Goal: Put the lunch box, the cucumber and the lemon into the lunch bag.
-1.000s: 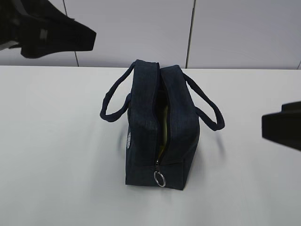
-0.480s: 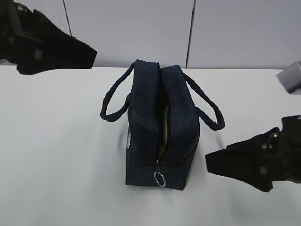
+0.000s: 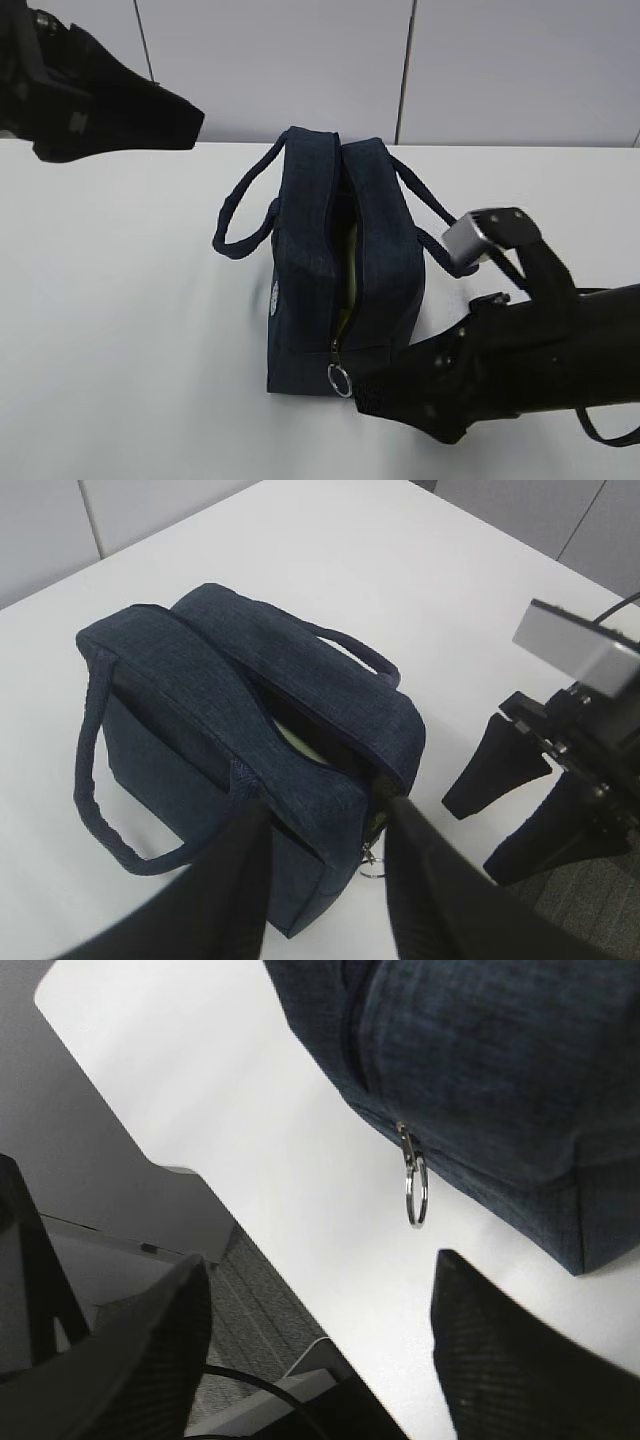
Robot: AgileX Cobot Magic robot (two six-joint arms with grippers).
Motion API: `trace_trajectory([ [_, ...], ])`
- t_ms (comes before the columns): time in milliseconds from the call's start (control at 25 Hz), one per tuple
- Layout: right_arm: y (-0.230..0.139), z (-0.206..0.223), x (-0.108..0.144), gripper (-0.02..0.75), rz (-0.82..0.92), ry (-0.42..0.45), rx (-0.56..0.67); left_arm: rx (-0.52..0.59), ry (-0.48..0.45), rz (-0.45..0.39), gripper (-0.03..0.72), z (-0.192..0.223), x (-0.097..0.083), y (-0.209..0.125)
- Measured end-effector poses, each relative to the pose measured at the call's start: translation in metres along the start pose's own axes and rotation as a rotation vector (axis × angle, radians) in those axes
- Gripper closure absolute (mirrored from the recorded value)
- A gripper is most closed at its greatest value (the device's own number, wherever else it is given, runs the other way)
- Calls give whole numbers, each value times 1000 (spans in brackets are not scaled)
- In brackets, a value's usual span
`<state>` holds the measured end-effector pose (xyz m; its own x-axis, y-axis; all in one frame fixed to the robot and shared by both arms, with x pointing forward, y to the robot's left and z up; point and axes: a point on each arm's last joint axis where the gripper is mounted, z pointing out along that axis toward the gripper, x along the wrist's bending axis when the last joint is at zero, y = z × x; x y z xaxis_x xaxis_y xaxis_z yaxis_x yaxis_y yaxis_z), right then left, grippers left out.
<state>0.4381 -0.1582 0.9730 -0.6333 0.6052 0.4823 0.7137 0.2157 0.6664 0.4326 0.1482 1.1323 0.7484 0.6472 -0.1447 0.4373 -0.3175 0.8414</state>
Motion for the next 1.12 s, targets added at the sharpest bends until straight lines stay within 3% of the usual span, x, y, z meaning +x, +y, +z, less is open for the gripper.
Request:
trace_trajectory([
  [360, -3, 22, 6, 241, -73, -157, -17, 10, 15, 25, 435, 0, 1, -1],
  [720, -13, 44, -9, 256, -31, -183, 67, 7, 18, 27, 435, 0, 2, -1],
  [1120, -8, 70, -19, 262, 0, -155, 104, 7, 20, 28, 441, 0, 2, -1],
])
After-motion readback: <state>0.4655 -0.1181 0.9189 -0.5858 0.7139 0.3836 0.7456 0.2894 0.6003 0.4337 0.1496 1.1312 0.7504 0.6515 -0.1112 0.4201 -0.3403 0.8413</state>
